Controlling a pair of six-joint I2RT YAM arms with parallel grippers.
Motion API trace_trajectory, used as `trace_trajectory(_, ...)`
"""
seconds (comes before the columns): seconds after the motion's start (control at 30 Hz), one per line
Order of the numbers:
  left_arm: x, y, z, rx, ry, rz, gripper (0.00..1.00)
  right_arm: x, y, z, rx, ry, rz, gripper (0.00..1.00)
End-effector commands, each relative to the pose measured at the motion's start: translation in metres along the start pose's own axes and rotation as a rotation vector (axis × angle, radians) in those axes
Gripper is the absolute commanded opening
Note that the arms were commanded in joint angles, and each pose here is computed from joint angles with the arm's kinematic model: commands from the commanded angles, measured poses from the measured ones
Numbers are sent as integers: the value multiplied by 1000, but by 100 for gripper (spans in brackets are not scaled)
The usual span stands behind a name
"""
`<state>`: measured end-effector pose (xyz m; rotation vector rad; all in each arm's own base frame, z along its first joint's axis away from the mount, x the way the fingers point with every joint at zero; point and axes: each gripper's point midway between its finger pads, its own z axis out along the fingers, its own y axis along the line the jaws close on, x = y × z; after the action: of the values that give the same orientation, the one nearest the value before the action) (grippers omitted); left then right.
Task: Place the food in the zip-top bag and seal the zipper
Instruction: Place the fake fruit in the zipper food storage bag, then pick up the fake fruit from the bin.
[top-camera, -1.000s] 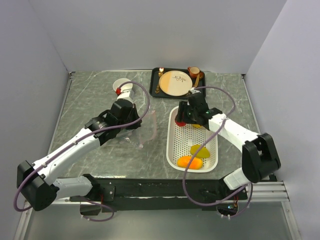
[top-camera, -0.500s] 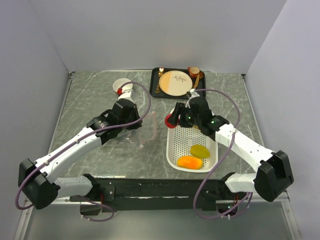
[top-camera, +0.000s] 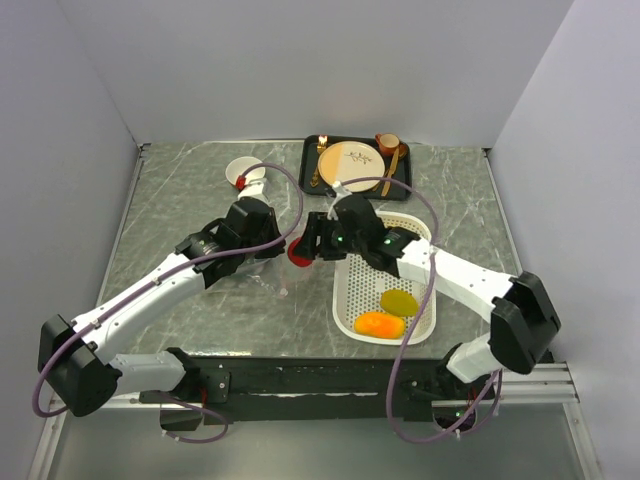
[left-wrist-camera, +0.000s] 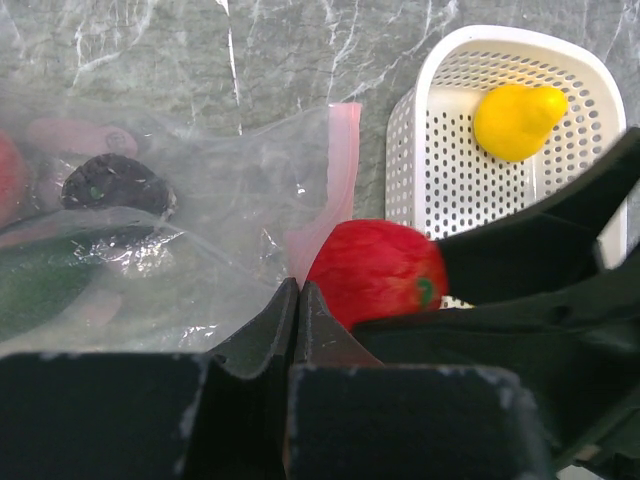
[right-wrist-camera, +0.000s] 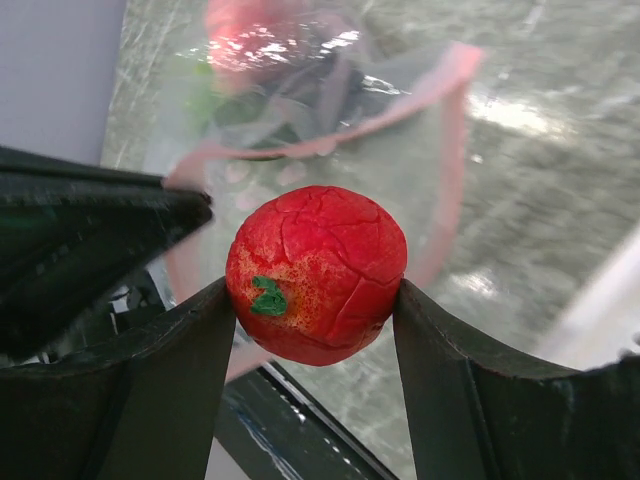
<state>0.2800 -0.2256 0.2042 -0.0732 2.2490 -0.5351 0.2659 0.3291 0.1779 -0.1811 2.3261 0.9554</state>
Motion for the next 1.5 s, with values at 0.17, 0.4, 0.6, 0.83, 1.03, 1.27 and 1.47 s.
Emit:
trace_trajectory(0.17,-29,-17,-23,69,-96,-19,1,-17,37,20,-70,-25,-27,52)
trace_trajectory(0.4,-38,-16,-34,78,-143,-36,1,-15,40,24,-84,-15,-25,68)
trace_trajectory(0.6,-37,-14,-33,68,-138,-33,1,-20,37,22,-55,-24,-46,86)
trace_trajectory(0.83,-36,-12,-31,56,-136,-26,1,-39,12,0,103,-120,-57,93)
trace_trajectory(1.03,-32,-9,-28,52,-128,-27,1,-59,-66,-49,410,-259,-7,97)
trace_trajectory(1.27,-26,-11,-23,64,-111,-25,1,-60,-171,-98,691,-278,79,99)
trace_trajectory(1.47,-23,-9,-20,53,-100,-15,1,-50,-223,-104,876,-186,85,99)
